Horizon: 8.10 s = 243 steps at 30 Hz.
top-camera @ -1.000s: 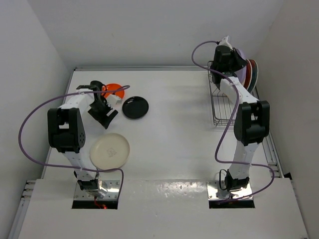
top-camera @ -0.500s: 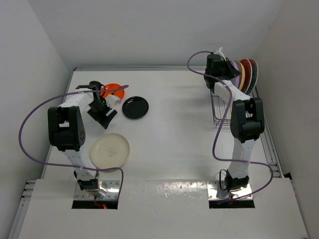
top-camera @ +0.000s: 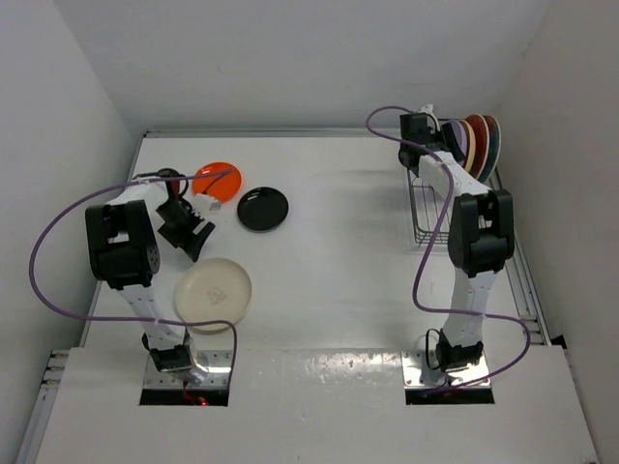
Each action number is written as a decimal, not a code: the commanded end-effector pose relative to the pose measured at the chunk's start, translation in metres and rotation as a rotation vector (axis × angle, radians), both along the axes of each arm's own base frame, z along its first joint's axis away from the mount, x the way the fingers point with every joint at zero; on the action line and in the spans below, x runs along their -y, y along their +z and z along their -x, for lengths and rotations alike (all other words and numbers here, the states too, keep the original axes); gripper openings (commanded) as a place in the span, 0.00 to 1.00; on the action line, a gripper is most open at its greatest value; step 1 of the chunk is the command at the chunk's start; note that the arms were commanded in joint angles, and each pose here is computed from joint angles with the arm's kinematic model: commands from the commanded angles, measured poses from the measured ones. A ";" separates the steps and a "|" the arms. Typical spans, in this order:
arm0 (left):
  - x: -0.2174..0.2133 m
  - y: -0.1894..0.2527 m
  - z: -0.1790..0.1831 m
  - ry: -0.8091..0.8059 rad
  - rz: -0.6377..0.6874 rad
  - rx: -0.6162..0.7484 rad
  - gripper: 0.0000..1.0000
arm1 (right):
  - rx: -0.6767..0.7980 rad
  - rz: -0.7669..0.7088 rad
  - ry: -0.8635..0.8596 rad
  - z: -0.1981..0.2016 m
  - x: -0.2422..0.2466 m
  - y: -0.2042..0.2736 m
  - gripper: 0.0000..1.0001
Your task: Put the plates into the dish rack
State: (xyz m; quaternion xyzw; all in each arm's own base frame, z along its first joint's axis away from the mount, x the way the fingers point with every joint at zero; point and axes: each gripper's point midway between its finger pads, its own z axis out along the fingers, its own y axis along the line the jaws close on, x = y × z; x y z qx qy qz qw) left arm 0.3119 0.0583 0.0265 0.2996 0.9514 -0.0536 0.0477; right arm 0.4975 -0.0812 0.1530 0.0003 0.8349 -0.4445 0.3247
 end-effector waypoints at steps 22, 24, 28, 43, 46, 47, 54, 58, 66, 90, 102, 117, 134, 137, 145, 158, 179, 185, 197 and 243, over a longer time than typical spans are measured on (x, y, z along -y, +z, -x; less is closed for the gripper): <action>0.034 -0.024 0.052 -0.152 0.175 -0.137 0.54 | 0.296 -0.290 0.217 0.026 -0.057 0.133 0.72; 0.035 -0.026 0.053 -0.130 0.174 -0.139 0.35 | 0.296 -0.359 0.279 0.027 -0.067 0.132 0.72; 0.041 -0.009 0.035 -0.123 0.204 -0.068 0.00 | 0.330 -0.463 0.367 0.032 -0.085 0.137 0.78; 0.157 0.179 -0.082 -0.287 0.438 0.430 0.00 | 0.019 -1.297 1.259 0.100 -0.357 0.129 0.87; 0.182 0.197 -0.092 -0.335 0.463 0.477 0.00 | -0.044 -1.415 1.284 0.103 -0.402 0.115 0.87; 0.186 0.197 -0.093 -0.337 0.467 0.475 0.00 | -0.047 -1.422 1.301 0.104 -0.412 0.116 0.87; 0.206 0.220 -0.091 -0.369 0.564 0.505 0.00 | -0.127 -1.475 1.207 0.098 -0.430 0.071 0.45; 0.201 0.218 -0.093 -0.339 0.536 0.499 0.05 | -0.119 -1.468 1.184 0.098 -0.426 0.070 0.00; 0.153 0.232 -0.135 -0.085 0.259 0.635 1.00 | 0.141 -1.160 0.932 0.051 -0.326 0.105 0.00; 0.086 0.147 -0.152 0.207 -0.031 0.529 1.00 | 0.421 -0.115 0.217 -0.060 0.008 0.123 0.00; 0.101 0.061 -0.141 0.191 0.003 0.357 1.00 | 0.305 -0.278 0.261 -0.066 -0.011 0.048 0.00; 0.122 0.011 -0.148 0.194 0.096 0.247 0.97 | 0.259 -0.482 0.246 -0.052 -0.020 0.024 0.55; 0.154 -0.017 -0.143 0.184 0.238 0.131 0.04 | 0.396 -0.519 0.371 0.007 -0.055 0.123 0.73; 0.159 0.004 -0.150 0.173 0.272 0.165 0.00 | 0.369 -0.575 0.437 0.021 -0.076 0.125 0.73; 0.197 0.109 -0.162 0.036 0.489 0.316 0.00 | 0.042 -1.107 1.000 0.079 -0.262 0.088 0.80; 0.251 0.189 -0.099 -0.273 0.689 0.318 0.00 | -0.167 -1.412 1.063 0.082 -0.391 0.016 0.82; 0.150 0.214 -0.185 0.210 0.291 0.620 1.00 | 0.293 -1.124 0.774 0.021 -0.257 0.094 0.00; 0.070 0.185 -0.197 0.429 0.041 0.647 1.00 | 0.523 -0.655 0.463 -0.014 -0.114 0.146 0.00; 0.008 0.092 -0.198 0.563 -0.101 0.487 1.00 | 0.483 -0.213 0.194 -0.057 -0.015 0.124 0.00; 0.009 -0.052 -0.185 0.570 0.261 0.141 0.14 | 0.435 -0.551 0.314 0.004 -0.065 0.093 0.71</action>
